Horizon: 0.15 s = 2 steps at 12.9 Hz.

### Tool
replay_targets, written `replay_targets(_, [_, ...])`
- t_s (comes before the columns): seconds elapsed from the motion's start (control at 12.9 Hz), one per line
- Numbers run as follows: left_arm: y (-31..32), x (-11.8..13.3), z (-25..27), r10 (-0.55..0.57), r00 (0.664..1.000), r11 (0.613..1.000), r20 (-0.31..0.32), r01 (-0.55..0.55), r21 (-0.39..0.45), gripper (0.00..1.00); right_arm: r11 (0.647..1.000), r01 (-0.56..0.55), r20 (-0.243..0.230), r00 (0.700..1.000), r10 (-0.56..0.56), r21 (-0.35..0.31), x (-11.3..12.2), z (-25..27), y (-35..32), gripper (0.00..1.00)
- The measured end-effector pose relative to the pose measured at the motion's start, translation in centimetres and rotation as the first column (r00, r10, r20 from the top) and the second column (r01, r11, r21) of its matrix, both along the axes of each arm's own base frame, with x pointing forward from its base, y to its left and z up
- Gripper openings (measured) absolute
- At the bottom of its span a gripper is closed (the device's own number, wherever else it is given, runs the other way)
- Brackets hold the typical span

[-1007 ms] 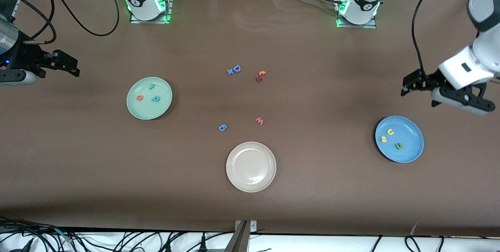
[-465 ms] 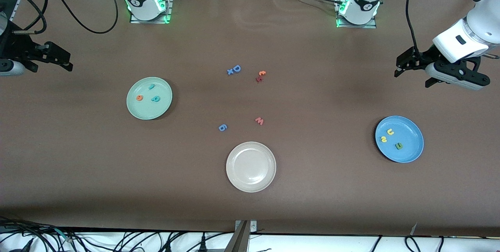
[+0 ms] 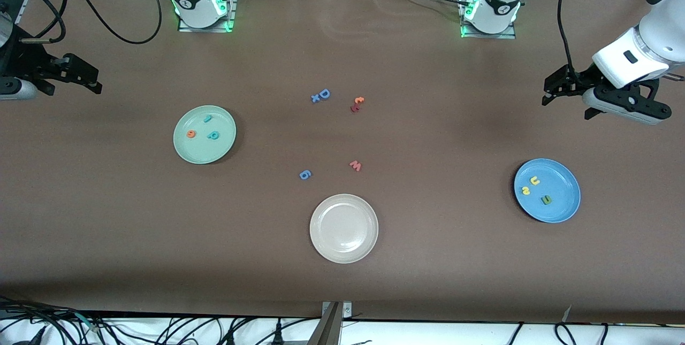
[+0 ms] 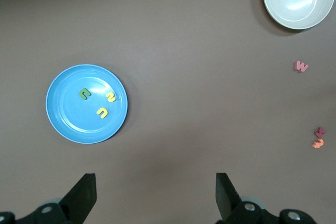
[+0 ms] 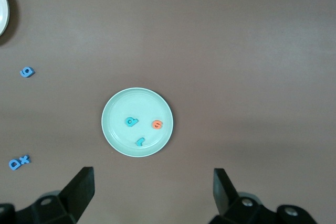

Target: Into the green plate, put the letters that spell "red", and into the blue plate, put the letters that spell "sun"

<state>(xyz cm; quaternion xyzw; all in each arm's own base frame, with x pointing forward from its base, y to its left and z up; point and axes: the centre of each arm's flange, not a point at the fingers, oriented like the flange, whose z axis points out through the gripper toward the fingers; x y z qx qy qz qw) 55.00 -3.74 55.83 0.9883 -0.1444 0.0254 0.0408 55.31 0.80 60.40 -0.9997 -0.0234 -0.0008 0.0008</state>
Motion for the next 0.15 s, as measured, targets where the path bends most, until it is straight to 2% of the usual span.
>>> replay_targets(0.15, [0.08,0.36,0.11,0.001,1.0,1.0,0.001,-0.001,0.001,1.0,1.0,-0.004,0.0,1.0,0.004,0.0,0.0,-0.03,-0.01,1.0])
